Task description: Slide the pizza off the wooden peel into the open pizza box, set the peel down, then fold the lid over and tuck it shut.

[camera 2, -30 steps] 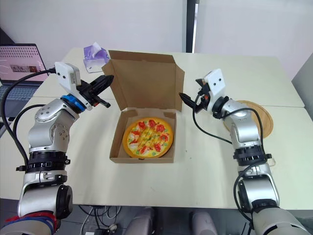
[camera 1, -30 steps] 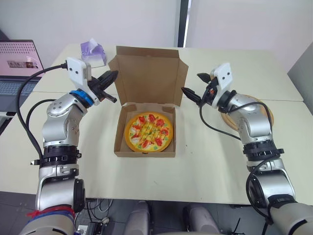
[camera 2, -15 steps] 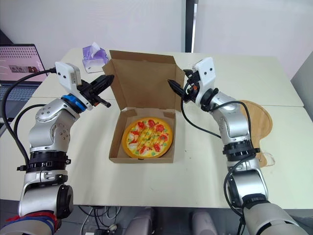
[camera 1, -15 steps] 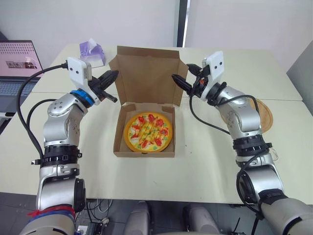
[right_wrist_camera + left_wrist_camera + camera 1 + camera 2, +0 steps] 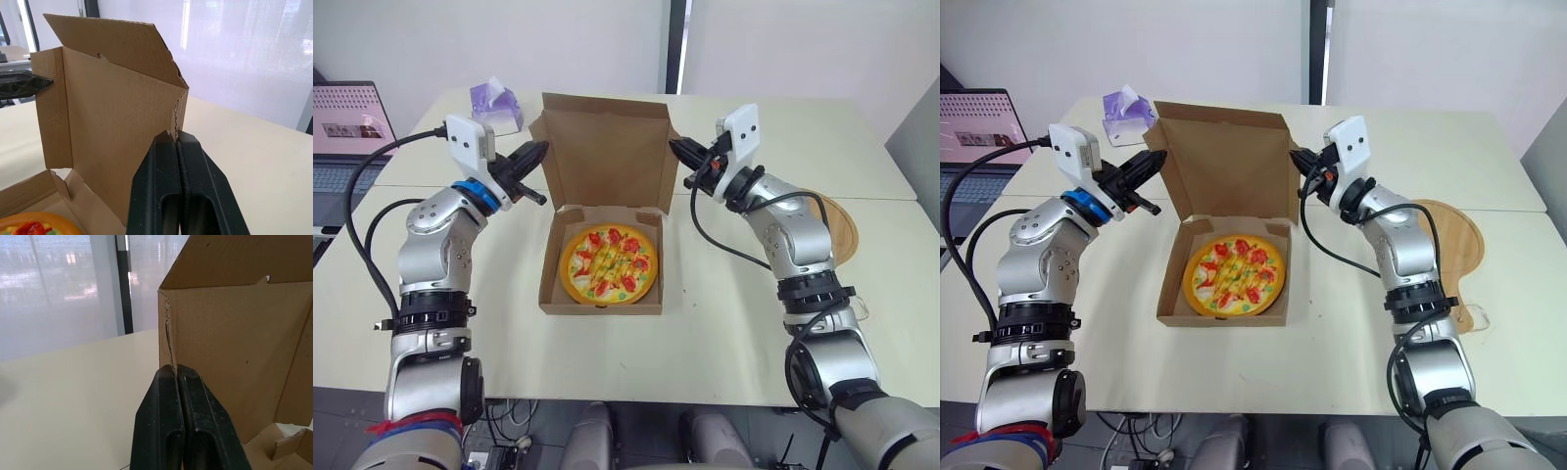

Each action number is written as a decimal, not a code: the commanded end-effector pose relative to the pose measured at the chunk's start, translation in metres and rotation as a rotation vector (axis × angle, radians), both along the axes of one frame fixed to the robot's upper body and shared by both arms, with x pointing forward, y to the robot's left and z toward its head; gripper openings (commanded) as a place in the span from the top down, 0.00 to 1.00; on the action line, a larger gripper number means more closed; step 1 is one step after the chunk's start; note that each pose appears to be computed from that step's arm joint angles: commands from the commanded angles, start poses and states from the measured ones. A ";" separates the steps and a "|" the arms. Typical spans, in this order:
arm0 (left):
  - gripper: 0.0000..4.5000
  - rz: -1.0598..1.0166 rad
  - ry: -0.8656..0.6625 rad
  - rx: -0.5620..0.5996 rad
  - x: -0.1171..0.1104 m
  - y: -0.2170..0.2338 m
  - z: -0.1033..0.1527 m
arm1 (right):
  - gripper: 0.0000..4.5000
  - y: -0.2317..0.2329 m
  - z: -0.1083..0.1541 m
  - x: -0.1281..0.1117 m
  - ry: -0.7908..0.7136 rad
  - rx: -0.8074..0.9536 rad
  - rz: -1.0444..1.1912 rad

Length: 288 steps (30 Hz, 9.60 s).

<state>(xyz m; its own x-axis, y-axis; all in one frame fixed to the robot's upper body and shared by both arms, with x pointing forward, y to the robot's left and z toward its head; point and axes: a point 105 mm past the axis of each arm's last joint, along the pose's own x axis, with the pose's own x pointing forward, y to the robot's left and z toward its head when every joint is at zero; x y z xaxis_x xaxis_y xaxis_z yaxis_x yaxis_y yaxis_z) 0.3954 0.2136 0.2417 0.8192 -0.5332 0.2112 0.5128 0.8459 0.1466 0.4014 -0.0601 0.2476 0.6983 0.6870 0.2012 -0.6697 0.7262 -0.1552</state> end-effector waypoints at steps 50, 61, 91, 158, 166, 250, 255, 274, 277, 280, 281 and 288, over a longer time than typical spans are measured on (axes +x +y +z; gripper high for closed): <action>1.00 0.131 0.094 0.008 -0.067 0.004 -0.001 | 0.99 0.038 -0.001 -0.074 0.155 0.015 0.067; 1.00 0.167 0.048 -0.010 -0.076 0.004 -0.001 | 0.99 0.038 0.000 -0.077 0.168 0.047 0.055; 1.00 0.327 0.052 -0.045 -0.109 0.015 -0.031 | 0.99 0.032 -0.028 -0.098 0.299 0.045 0.108; 1.00 0.345 0.084 -0.112 -0.114 0.019 -0.059 | 0.47 -0.035 -0.015 -0.022 0.137 -0.160 0.206; 1.00 0.326 0.099 -0.108 -0.116 0.016 -0.071 | 0.99 0.026 0.006 -0.022 0.293 0.042 0.499; 0.99 -0.077 0.493 0.151 -0.132 0.038 -0.084 | 1.00 0.051 -0.081 -0.071 0.451 -0.092 0.605; 0.99 0.026 0.496 0.167 -0.129 0.067 -0.084 | 1.00 0.051 -0.084 -0.073 0.456 -0.094 0.604; 0.99 -0.160 0.590 0.258 -0.135 0.034 -0.101 | 1.00 0.051 -0.089 -0.073 0.458 -0.100 0.588; 0.99 -0.194 0.606 0.257 -0.138 0.027 -0.103 | 1.00 0.051 -0.088 -0.073 0.456 -0.100 0.587; 0.99 -0.211 0.603 0.251 -0.136 0.021 -0.103 | 1.00 0.051 -0.088 -0.072 0.455 -0.101 0.586; 0.99 -0.214 0.603 0.251 -0.136 0.020 -0.103 | 1.00 0.051 -0.088 -0.072 0.455 -0.102 0.586; 0.99 -0.159 0.629 0.308 -0.137 0.038 -0.110 | 1.00 0.052 -0.090 -0.072 0.454 -0.107 0.584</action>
<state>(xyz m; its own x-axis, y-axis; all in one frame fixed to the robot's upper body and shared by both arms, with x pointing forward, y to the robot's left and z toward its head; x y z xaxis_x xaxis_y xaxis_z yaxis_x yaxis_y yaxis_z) 0.2578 0.2453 0.1248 0.6296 -0.6325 -0.4512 0.6932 0.7195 -0.0413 0.3304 -0.0113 0.1479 0.2195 0.9670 -0.1295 -0.9437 0.2441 0.2233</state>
